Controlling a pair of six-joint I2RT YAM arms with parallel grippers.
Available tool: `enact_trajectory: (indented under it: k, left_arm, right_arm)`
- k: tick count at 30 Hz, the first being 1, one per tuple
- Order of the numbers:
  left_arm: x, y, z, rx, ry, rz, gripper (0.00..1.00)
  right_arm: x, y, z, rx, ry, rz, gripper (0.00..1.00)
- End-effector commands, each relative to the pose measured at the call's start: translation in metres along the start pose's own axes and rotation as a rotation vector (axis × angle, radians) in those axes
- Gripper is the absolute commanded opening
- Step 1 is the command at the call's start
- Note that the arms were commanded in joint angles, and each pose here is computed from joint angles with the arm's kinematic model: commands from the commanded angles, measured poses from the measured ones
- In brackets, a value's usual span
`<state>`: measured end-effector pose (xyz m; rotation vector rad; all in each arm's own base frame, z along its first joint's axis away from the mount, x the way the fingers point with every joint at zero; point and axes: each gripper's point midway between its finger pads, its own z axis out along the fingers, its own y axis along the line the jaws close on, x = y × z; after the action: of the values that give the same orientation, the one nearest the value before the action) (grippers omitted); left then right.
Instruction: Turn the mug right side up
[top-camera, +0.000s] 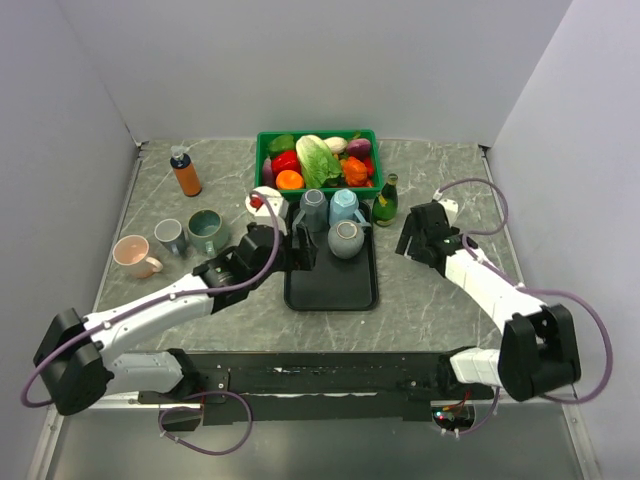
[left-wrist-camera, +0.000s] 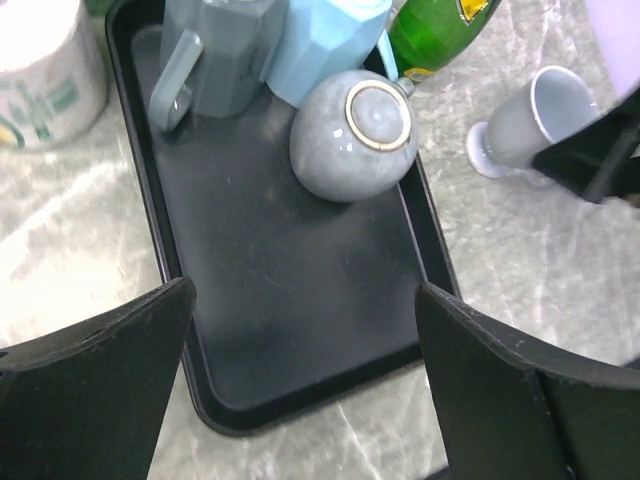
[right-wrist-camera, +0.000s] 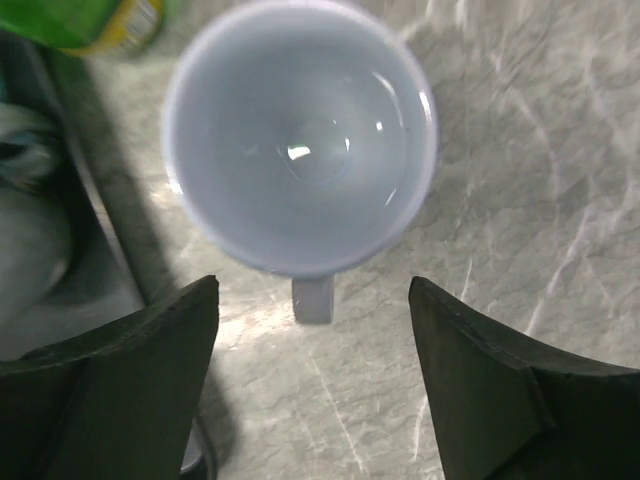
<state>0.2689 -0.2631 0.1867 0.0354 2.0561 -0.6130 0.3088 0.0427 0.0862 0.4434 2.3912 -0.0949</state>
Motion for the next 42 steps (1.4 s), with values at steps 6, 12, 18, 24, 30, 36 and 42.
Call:
enact_trajectory:
  k: [6,12,18,24,30,36,42]
  left_arm:
    - [-0.038,0.001,0.051,-0.090,-0.048,0.318,0.96]
    - [-0.023,0.031,0.097,-0.117,0.075,0.468,0.96]
    - [-0.023,0.036,0.122,-0.076,0.099,0.569,0.96]
    - [-0.023,0.050,0.143,-0.091,0.132,0.614,0.99]
    - [-0.027,0.066,0.157,-0.056,0.158,0.605,0.84]
    - [-0.028,0.068,0.161,0.074,0.206,0.616,0.70]
    - [-0.023,0.061,0.169,0.149,0.252,0.604,0.58]
  right_arm:
    - [-0.045,0.009,-0.049,-0.084,-0.165,0.050,0.99]
    - [-0.065,0.013,-0.078,-0.160,-0.236,0.023,1.00]
    - [-0.078,0.019,-0.103,-0.242,-0.295,0.037,1.00]
    - [-0.085,0.018,-0.114,-0.249,-0.313,0.039,0.99]
    - [-0.082,0.020,-0.115,-0.273,-0.306,0.047,0.99]
    - [-0.078,0.024,-0.118,-0.301,-0.294,0.057,0.96]
    - [-0.074,0.025,-0.117,-0.311,-0.282,0.065,0.95]
